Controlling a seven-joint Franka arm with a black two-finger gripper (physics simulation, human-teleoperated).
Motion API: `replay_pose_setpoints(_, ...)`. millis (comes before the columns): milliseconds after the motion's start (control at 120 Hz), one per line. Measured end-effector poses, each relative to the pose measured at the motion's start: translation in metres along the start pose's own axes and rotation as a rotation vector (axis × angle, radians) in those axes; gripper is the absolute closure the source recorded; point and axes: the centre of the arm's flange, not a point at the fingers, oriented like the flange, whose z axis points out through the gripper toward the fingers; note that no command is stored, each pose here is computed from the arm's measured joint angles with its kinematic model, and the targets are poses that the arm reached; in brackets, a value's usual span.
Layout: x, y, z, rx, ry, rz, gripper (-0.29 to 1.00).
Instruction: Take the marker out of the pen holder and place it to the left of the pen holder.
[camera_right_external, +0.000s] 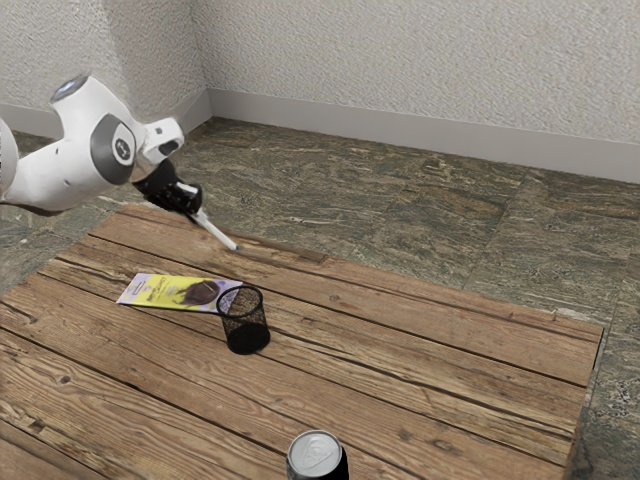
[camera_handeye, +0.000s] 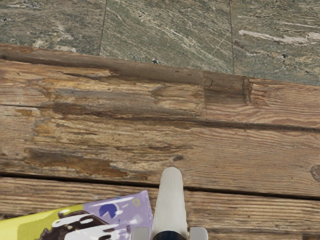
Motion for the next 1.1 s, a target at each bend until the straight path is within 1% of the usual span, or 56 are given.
replay_pose_setpoints(58, 0.005, -0.030, 0.008, 0.016, 0.012, -0.016, 0.79)
replay_pose_setpoints(108, 0.012, -0.045, 0.026, 0.012, 0.011, -0.012, 0.79)
replay_pose_setpoints(208, 0.027, -0.037, 0.058, -0.021, 0.013, 0.045, 0.79)
replay_pose_setpoints(425, 0.023, -0.056, 0.079, -0.026, 0.004, 0.097, 0.78)
replay_pose_setpoints(567, 0.015, -0.069, 0.079, -0.036, 0.005, 0.111, 0.47)
replay_pose_setpoints(625, 0.014, -0.071, 0.074, -0.038, 0.009, 0.122, 0.35)
replay_pose_setpoints(642, 0.013, -0.071, 0.070, -0.037, 0.012, 0.126, 0.33)
replay_pose_setpoints(675, 0.011, -0.066, 0.044, -0.031, 0.032, 0.140, 0.28)
replay_pose_setpoints(783, -0.001, -0.035, -0.085, -0.005, 0.104, 0.207, 0.17)
replay_pose_setpoints(833, -0.006, -0.013, -0.136, 0.005, 0.111, 0.272, 0.13)
replay_pose_setpoints(858, -0.008, 0.000, -0.152, 0.006, 0.097, 0.303, 0.12)
replay_pose_setpoints(883, -0.010, 0.019, -0.161, -0.006, 0.073, 0.339, 0.10)
replay_pose_setpoints(908, -0.011, 0.047, -0.170, -0.022, 0.048, 0.388, 0.09)
replay_pose_setpoints(942, -0.005, 0.087, -0.187, -0.027, 0.019, 0.462, 0.08)
replay_pose_setpoints(992, 0.005, 0.136, -0.218, -0.011, -0.011, 0.543, 0.06)
replay_pose_setpoints(1042, 0.014, 0.169, -0.242, 0.022, -0.045, 0.583, 0.05)
replay_pose_setpoints(1100, 0.013, 0.200, -0.253, 0.055, -0.102, 0.611, 0.04)
